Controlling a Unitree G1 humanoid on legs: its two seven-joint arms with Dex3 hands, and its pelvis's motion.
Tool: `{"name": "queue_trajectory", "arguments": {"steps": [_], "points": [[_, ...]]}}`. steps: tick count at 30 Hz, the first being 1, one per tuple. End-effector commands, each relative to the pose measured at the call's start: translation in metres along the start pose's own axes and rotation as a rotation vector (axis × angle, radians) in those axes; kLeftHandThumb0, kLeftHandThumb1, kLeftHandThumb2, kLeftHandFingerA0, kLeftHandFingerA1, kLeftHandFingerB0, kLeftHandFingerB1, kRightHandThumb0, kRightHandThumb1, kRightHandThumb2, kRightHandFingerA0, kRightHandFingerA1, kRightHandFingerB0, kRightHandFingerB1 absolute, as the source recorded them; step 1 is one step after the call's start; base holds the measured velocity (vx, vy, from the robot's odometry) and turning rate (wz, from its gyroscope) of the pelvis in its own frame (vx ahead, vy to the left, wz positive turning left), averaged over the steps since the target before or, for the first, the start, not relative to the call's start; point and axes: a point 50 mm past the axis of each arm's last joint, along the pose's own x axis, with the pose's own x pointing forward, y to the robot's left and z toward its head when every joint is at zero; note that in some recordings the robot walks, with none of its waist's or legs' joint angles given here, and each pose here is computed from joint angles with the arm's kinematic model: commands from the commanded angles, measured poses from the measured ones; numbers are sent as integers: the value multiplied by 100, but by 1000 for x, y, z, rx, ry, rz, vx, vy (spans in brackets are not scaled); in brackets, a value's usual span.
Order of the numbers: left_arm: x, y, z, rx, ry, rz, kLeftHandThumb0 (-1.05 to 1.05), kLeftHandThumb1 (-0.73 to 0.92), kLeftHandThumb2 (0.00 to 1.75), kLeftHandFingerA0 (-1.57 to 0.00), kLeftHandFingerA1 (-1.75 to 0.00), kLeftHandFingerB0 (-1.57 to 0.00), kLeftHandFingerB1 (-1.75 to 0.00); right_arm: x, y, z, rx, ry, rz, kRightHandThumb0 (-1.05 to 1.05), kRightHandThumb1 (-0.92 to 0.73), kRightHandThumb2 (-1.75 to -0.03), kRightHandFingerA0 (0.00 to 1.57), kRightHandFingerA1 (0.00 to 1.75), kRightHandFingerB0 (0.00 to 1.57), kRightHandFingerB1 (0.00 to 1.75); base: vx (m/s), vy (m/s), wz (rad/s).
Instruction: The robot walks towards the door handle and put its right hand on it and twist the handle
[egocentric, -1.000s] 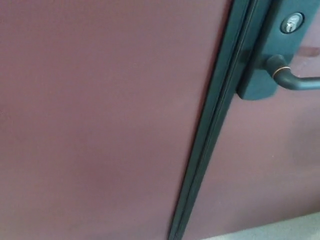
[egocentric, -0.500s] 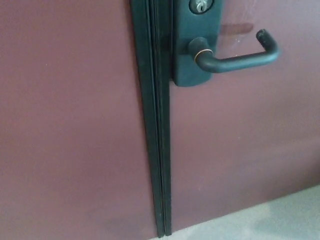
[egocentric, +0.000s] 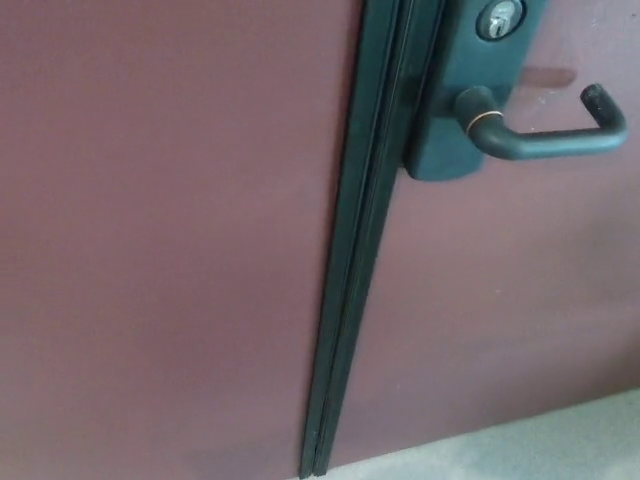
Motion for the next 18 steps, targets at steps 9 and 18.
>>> {"name": "queue_trajectory", "arguments": {"steps": [9, 18], "points": [[0, 1, 1, 38, -4, -13, -47, 51, 81, -55, -56, -34, -48, -1, 1, -6, -2, 23, 12, -43, -58, -79, 60, 54, 39, 46, 41, -199, -12], [0, 2, 4, 28, -10, -15, -47, 52, 81, -56, -57, -35, -48, -1, 0, -4, 0, 18, 14, -43, -58, -79, 59, 54, 40, 46, 1, 9, -2]]}}
